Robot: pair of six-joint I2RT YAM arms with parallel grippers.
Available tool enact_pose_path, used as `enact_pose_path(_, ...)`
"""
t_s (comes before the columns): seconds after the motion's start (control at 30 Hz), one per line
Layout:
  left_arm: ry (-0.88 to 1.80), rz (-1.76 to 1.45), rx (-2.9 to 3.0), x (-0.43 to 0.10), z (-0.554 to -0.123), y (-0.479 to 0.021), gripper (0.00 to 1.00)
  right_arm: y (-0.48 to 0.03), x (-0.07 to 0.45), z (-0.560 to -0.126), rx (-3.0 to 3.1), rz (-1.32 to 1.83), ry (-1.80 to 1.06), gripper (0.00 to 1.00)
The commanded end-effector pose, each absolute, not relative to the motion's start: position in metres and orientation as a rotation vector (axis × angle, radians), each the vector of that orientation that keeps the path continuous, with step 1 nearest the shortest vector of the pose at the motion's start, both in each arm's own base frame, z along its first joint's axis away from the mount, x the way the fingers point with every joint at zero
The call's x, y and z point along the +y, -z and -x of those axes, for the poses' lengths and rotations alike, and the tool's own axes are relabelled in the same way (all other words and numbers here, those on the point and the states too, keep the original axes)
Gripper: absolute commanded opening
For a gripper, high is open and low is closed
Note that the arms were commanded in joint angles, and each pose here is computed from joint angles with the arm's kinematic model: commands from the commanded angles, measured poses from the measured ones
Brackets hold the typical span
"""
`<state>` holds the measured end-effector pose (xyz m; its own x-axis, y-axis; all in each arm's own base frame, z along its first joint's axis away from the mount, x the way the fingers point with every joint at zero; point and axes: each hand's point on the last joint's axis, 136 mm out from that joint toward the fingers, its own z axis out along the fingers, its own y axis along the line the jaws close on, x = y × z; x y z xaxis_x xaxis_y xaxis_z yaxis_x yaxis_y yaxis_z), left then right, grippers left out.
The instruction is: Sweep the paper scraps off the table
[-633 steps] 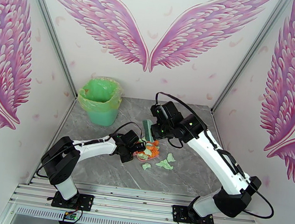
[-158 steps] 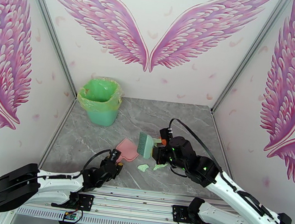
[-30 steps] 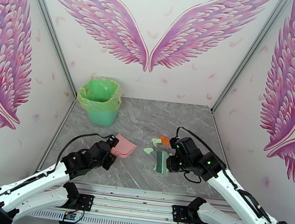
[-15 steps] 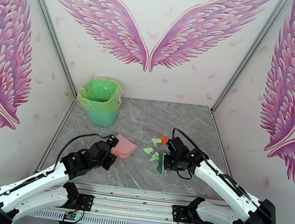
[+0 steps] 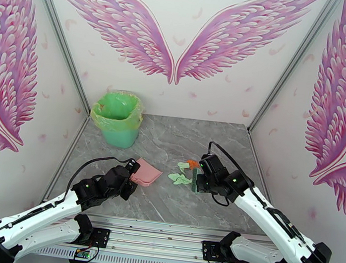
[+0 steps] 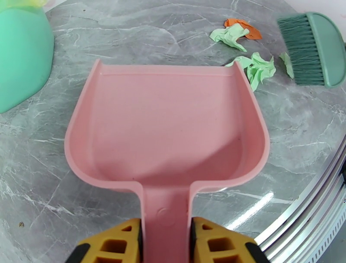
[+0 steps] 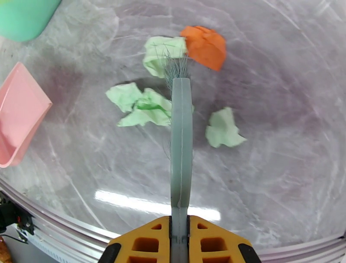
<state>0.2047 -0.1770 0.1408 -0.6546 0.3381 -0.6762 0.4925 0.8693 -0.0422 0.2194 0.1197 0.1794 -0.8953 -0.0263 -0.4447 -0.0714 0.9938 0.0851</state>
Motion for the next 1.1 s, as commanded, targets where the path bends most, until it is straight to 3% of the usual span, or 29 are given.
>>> enact_pose_path(0.0, 0.306, -0.613, 2.32, -0.183, -0.207, -0.145, 0.0, -0.17, 0.087, -0.199, 2.732, 0.028, 0.031, 0.0)
enact_pose_path(0.2, 0.314, -0.624, 2.322, -0.184, -0.206, -0.145, 0.0, -0.159, 0.078, -0.198, 2.727, -0.028, 0.04, 0.0)
enact_pose_path(0.47, 0.316, -0.629, 2.324, -0.185, -0.204, -0.143, 0.0, -0.136, 0.086, -0.236, 2.717, -0.094, -0.01, 0.0)
enact_pose_path(0.8, 0.314, -0.66, 2.347, -0.19, -0.203, -0.137, 0.0, -0.148, 0.119, -0.288, 2.633, -0.152, -0.266, 0.0)
enact_pose_path(1.07, 0.346, -0.732, 2.345, -0.202, -0.19, -0.135, 0.0, -0.169, 0.116, -0.303, 2.586, -0.157, -0.258, 0.0)
